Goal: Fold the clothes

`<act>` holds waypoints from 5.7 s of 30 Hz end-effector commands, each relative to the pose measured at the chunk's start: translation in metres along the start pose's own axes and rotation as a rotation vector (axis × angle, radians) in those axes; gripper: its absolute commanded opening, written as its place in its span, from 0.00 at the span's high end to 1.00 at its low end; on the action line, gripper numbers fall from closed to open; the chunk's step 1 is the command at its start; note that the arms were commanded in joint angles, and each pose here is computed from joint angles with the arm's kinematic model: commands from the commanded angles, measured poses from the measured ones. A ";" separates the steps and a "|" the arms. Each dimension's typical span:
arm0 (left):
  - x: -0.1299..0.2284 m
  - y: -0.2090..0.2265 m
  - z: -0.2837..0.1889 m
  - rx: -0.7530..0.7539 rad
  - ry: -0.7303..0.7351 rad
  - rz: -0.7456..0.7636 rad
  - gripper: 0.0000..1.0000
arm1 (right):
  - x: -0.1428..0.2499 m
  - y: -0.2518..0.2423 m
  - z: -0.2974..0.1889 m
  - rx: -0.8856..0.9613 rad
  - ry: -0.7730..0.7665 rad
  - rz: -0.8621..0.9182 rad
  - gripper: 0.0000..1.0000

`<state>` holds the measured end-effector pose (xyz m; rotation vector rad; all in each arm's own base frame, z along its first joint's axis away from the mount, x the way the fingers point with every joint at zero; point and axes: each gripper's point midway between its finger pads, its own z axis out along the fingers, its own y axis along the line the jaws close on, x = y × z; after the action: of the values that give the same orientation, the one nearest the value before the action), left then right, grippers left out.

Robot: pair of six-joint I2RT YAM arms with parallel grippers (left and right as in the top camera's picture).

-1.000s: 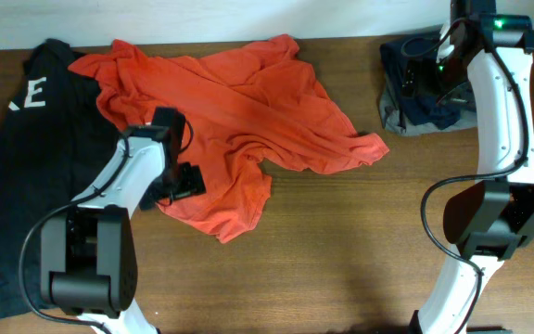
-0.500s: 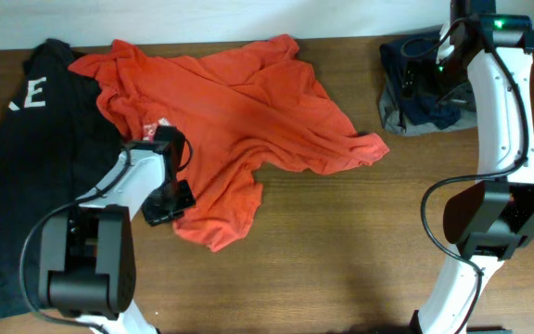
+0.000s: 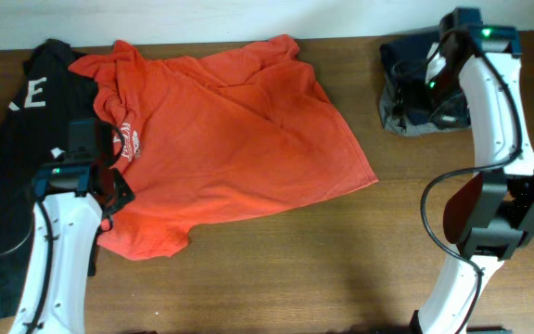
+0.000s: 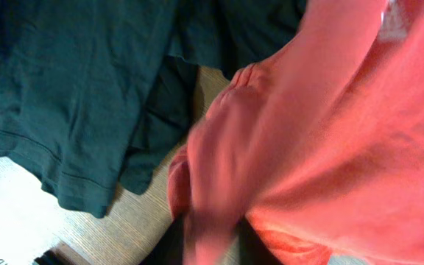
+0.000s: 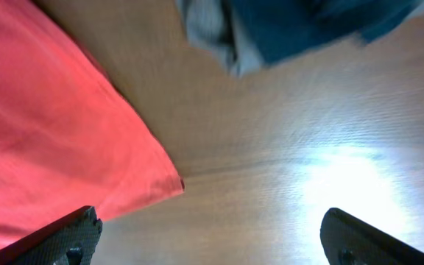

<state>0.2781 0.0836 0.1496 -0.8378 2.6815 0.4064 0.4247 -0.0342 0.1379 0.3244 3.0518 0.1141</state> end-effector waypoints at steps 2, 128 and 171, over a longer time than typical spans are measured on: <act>-0.014 0.006 -0.005 -0.012 -0.057 -0.026 0.23 | 0.031 0.018 0.038 -0.062 0.130 -0.010 0.03; -0.040 -0.036 0.030 0.086 -0.090 -0.006 0.05 | -0.199 0.143 0.142 -0.373 -0.869 -0.071 0.47; -0.043 -0.040 0.033 0.094 -0.097 -0.008 0.05 | -0.263 0.057 0.000 -0.141 -0.929 -0.162 0.01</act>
<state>0.3401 0.0837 0.1298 -0.7966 2.5823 0.2977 0.6870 -0.0561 0.1287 0.1354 2.1607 0.0709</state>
